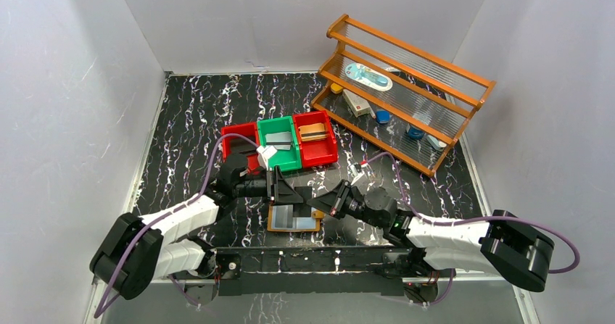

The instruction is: Take the credit cards out of the card holder

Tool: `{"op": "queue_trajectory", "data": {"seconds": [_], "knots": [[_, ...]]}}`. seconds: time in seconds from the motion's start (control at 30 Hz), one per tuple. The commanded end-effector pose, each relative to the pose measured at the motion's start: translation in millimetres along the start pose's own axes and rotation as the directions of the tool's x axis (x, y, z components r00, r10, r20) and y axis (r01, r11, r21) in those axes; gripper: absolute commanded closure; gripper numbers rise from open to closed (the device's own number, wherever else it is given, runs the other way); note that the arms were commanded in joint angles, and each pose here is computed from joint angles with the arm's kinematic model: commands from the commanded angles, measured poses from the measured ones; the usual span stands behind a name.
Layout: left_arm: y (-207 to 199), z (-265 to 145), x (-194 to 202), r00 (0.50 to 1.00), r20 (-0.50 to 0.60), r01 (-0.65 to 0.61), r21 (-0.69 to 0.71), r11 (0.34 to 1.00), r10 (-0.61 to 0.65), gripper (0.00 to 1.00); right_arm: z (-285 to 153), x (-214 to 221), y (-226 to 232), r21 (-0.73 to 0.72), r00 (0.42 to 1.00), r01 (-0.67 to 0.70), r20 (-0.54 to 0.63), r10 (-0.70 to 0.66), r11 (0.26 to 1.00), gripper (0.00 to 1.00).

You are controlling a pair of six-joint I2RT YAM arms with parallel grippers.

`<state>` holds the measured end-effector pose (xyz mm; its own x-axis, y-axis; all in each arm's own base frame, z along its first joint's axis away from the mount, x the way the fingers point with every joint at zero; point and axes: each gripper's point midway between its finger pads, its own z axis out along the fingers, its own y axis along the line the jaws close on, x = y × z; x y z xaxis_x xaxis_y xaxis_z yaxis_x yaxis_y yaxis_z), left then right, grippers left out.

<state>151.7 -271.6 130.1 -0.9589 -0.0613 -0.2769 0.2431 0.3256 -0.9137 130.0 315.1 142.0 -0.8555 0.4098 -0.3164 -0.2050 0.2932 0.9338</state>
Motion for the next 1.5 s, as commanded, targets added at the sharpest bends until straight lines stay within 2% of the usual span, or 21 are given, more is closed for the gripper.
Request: {"op": "queue_trajectory", "data": {"seconds": [0.0,0.17,0.23,0.27,0.37,0.4,0.43,0.47,0.5,0.53,0.67,0.9,1.0,1.17,1.27,1.47], "knots": [[-21.8,-3.6,3.2,0.998,-0.038,-0.046,0.120,0.992,0.051,0.63,-5.1,-10.1,22.6,-0.119,0.999,-0.007,0.046,0.013,0.993,1.00],[-35.4,-7.0,7.4,0.995,-0.064,-0.057,0.193,0.979,0.070,0.79,-8.9,-13.6,19.9,-0.131,0.997,-0.025,0.070,0.034,0.991,1.00],[-39.6,-9.3,7.0,0.995,-0.058,-0.071,0.206,0.976,0.085,0.92,-10.3,-14.3,17.6,-0.128,0.996,-0.035,0.075,0.044,0.991,1.00],[-43.1,-10.4,6.8,0.994,-0.056,-0.081,0.214,0.973,0.095,1.00,-10.5,-13.3,16.4,-0.125,0.996,-0.038,0.070,0.047,0.991,0.95],[-40.6,-10.9,4.8,0.990,-0.062,-0.116,0.169,0.979,0.128,1.00,-12.3,-13.2,4.8,-0.092,0.994,-0.067,0.080,0.075,0.994,0.63],[-31.5,-11.1,3.2,0.990,-0.066,-0.117,0.100,0.988,0.124,1.00,-12.2,-13.3,-1.4,-0.064,0.993,-0.074,0.085,0.079,0.995,0.53],[-26.9,-12.6,-5.8,0.983,-0.051,-0.177,0.022,0.984,0.178,1.00,-11.5,-14.5,-7.0,-0.029,0.993,-0.076,0.092,0.078,0.997,0.46],[-14.3,-20.7,-21.3,0.969,-0.021,-0.246,-0.145,0.958,0.245,1.00,-12.7,-16.5,-15.5,0.023,0.992,-0.075,0.105,0.072,0.997,0.34],[8.1,-41.8,-49.5,0.940,-0.001,-0.313,-0.405,0.859,0.342,1.00,-15.7,-20.0,-21.3,0.056,0.990,-0.072,0.127,0.064,0.996,0.28],[16.5,-54.8,-64.2,0.916,-0.007,-0.347,-0.511,0.786,0.400,1.00,-16.7,-21.0,-24.6,0.075,0.989,-0.070,0.133,0.060,0.995,0.27],[27.0,-84.4,-102.4,0.833,-0.049,-0.427,-0.690,0.584,0.551,1.00,-18.1,-23.2,-26.5,0.098,0.989,-0.064,0.141,0.050,0.993,0.26],[37.7,-124.0,-153.1,0.674,-0.262,-0.536,-0.817,0.213,0.690,1.00,-17.8,-22.5,-25.1,0.098,0.990,-0.057,0.134,0.043,0.994,0.25],[44.1,-139.7,-171.7,0.596,-0.395,-0.577,-0.816,0.032,0.699,1.00,-18.2,-21.8,-25.6,0.100,0.990,-0.056,0.131,0.042,0.993,0.25],[64.9,-165.3,-194.8,0.496,-0.601,-0.590,-0.763,-0.265,0.626,1.00,-19.1,-22.1,-26.8,0.103,0.990,-0.056,0.134,0.042,0.993,0.25],[75.7,-165.3,-202.0,0.430,-0.678,-0.612,-0.705,-0.359,0.596,1.00,-19.8,-22.5,-26.8,0.104,0.990,-0.058,0.136,0.044,0.993,0.24],[91.3,-151.0,-210.8,0.299,-0.737,-0.673,-0.613,-0.414,0.606,1.00,-21.7,-24.5,-27.3,0.108,0.988,-0.064,0.148,0.048,0.992,0.24]]}}
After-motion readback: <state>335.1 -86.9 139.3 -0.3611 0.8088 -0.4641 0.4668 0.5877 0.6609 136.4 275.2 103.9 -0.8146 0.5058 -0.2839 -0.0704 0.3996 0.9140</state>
